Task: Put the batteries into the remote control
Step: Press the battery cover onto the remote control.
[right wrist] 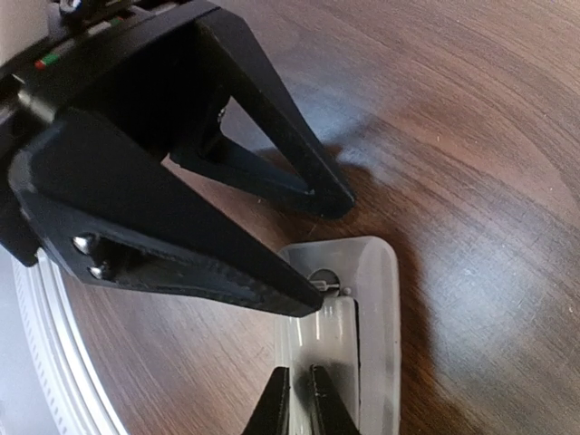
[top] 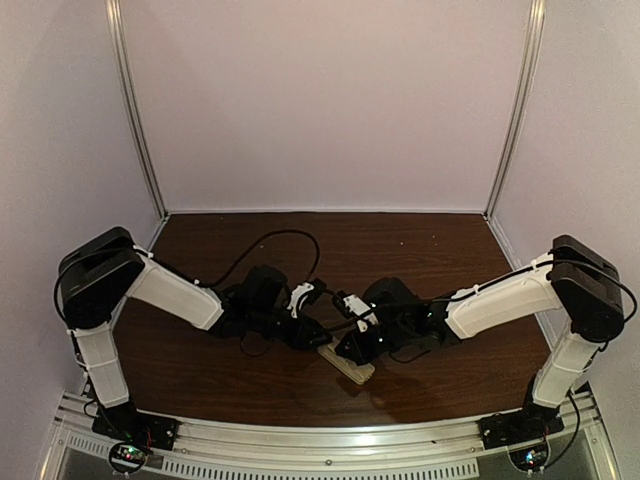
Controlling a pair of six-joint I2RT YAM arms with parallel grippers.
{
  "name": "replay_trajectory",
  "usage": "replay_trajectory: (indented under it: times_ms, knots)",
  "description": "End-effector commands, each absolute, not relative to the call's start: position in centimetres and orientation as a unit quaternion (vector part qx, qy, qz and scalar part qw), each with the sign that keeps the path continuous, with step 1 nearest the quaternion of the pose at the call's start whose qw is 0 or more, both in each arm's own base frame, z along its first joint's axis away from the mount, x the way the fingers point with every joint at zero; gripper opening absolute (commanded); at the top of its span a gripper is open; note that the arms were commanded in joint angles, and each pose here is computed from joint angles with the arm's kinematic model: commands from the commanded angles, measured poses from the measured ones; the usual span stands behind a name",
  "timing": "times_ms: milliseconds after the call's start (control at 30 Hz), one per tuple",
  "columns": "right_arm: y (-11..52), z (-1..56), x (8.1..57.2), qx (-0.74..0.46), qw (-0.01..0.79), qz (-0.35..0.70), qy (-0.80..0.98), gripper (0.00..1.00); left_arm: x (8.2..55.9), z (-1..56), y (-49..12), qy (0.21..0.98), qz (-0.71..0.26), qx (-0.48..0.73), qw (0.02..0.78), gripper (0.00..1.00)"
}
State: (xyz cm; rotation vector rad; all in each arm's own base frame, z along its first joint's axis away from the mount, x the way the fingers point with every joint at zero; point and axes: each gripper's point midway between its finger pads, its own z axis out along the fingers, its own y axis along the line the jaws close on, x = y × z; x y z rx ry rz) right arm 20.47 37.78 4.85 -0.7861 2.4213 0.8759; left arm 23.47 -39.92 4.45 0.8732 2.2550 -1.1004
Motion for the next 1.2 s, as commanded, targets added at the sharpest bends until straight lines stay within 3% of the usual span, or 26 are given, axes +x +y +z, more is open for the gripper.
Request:
replay_trajectory:
  times_ms: [0, 333, 600, 867, 1167]
  knots:
    - [36.0, 1.7, 19.6, -0.276, 0.187, 0.289, 0.897, 0.10, 23.7, 2.9, -40.1, 0.836, -0.360, 0.337, 0.241, 0.39]
    - [34.9, -0.1, 19.0, -0.267, 0.171, 0.276, 0.907, 0.09, 23.4, -0.8, -38.4, 0.873, -0.273, 0.347, 0.209, 0.37]
    - [34.3, -1.3, 18.5, -0.266, 0.156, 0.266, 0.914, 0.08, 22.4, -2.2, -36.8, 0.885, -0.258, 0.340, 0.188, 0.35]
    - [33.7, -2.1, 17.8, -0.268, 0.143, 0.255, 0.918, 0.08, 22.1, -1.2, -36.7, 0.876, -0.274, 0.342, 0.200, 0.32]
    - [33.7, -2.2, 17.4, -0.267, 0.140, 0.260, 0.917, 0.08, 23.1, 3.8, -37.6, 0.852, -0.311, 0.331, 0.261, 0.28]
